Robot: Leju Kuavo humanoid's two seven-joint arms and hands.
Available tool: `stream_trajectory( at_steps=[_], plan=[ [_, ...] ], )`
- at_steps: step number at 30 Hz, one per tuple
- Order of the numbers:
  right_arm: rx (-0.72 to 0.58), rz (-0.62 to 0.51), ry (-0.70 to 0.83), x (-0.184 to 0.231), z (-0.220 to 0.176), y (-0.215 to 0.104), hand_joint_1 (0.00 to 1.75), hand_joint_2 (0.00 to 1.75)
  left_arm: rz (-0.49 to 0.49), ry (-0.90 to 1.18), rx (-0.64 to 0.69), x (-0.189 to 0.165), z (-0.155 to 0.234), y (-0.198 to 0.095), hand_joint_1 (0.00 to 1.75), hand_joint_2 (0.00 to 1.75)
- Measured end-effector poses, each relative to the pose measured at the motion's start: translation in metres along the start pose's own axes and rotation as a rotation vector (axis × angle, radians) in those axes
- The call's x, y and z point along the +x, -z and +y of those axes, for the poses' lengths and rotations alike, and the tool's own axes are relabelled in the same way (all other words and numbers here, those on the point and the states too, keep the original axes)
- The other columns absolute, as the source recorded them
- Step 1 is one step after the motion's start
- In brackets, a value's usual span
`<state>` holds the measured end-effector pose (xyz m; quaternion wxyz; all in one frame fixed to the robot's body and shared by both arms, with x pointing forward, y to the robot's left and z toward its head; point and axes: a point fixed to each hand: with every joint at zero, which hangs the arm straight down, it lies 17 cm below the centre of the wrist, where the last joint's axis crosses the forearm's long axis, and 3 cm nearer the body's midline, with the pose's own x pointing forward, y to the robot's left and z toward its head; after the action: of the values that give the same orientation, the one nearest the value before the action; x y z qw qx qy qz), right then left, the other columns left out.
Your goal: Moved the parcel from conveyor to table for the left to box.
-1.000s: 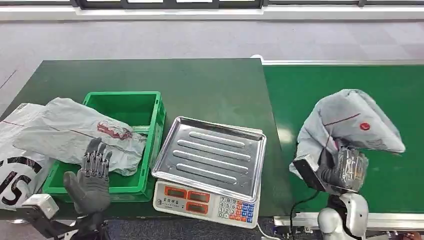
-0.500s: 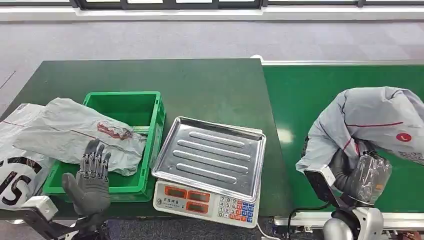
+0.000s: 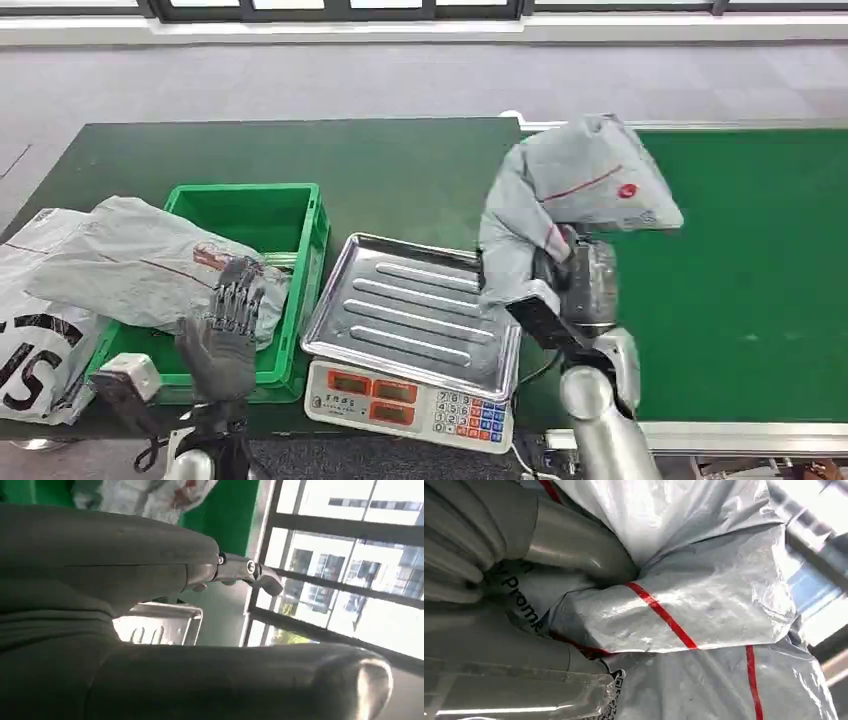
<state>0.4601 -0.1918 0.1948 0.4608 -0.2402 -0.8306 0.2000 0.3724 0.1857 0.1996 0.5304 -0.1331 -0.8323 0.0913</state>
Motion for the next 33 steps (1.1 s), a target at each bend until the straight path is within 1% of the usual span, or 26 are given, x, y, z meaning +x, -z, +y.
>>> stream_trajectory(
  at_steps=[1,5,10,13,17,18,19,20,27,33],
  plan=[
    [0.071,-0.012,0.105,0.020,0.039,0.005,1.75,1.75,0.013,-0.008,-0.019,-0.006,-0.006,0.005,0.00,0.00],
    [0.176,-0.034,0.192,0.048,0.085,0.003,1.75,1.75,0.026,-0.017,-0.026,-0.013,-0.009,0.007,0.00,0.00],
    [0.262,-0.036,0.254,0.064,0.117,0.001,1.75,1.75,0.032,-0.021,-0.016,-0.016,-0.008,0.007,0.00,0.00],
    [0.324,-0.013,0.286,0.064,0.136,-0.004,1.75,1.75,0.029,-0.018,-0.006,-0.016,-0.006,0.009,0.00,0.00],
    [0.364,0.019,0.295,0.061,0.153,-0.011,1.75,1.75,0.029,-0.016,-0.002,-0.016,-0.005,0.009,0.00,0.00],
    [0.372,0.023,0.296,0.060,0.156,-0.012,1.27,1.75,0.029,-0.016,-0.001,-0.016,-0.005,0.009,0.00,0.00],
    [0.375,0.026,0.297,0.060,0.157,-0.012,0.19,1.75,0.029,-0.016,-0.002,-0.016,-0.005,0.009,0.00,0.00],
    [0.378,0.028,0.297,0.059,0.158,-0.013,0.00,1.75,0.029,-0.016,-0.001,-0.016,-0.005,0.009,0.00,0.00],
    [0.416,0.101,0.282,0.043,0.170,-0.016,0.00,1.75,0.036,-0.011,0.006,-0.018,-0.004,0.009,0.00,0.00],
    [0.426,0.117,0.287,0.039,0.173,-0.020,0.00,1.75,0.038,-0.004,0.008,-0.018,-0.003,0.009,0.00,0.00]
  ],
)
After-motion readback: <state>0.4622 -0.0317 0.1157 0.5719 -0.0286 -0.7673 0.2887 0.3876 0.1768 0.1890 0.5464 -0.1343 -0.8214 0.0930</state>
